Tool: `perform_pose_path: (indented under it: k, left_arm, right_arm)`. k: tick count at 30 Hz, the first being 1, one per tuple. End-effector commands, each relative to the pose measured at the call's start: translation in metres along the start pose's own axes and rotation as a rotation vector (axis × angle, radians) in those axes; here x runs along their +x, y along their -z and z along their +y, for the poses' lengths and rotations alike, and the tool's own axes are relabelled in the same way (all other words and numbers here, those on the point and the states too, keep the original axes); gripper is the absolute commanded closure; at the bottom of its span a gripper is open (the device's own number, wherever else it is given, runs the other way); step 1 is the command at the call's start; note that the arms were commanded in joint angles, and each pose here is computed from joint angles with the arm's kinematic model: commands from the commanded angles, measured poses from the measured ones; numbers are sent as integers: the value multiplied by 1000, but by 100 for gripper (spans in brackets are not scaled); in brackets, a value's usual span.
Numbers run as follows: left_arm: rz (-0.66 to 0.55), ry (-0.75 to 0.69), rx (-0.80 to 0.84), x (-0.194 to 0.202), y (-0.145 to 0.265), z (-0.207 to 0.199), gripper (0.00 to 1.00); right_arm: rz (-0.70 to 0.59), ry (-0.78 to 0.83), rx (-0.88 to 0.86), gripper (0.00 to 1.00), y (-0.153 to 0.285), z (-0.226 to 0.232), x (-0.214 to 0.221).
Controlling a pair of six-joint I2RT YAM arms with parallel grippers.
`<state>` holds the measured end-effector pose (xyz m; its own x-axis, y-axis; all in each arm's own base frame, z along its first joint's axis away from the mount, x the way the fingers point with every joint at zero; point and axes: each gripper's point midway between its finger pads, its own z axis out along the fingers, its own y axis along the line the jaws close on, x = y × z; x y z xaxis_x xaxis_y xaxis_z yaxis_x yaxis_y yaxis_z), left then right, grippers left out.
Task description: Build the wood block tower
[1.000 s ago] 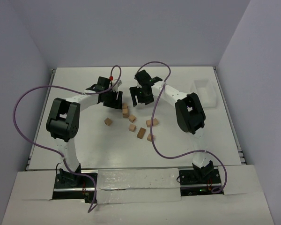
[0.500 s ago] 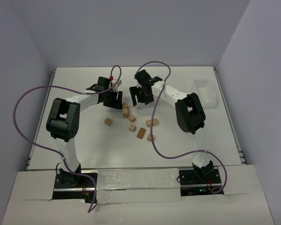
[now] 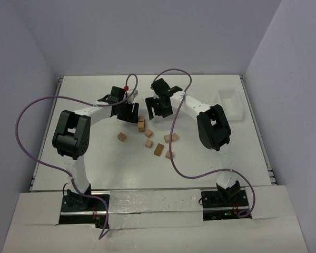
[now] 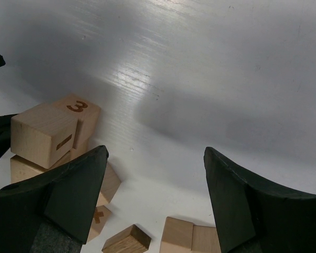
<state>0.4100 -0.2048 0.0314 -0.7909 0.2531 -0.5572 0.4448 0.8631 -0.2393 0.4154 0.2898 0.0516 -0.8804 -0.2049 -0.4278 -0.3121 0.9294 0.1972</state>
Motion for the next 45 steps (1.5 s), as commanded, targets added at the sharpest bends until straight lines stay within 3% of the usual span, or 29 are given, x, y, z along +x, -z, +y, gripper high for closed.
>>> perform_pose_path:
  k: [1,18,45]
  left_arm:
    - [-37,-23,0,-12,5,-4,33]
    - [-47,12,-15,-12,9,7,32]
    - [-15,58,69,-3,2,-7,31]
  right_arm:
    - [-18,22,-17,19,4,13,-8]
    - [16,30,-3,19,-22,22,1]
    - [34,16,-22,19,-23,28,8]
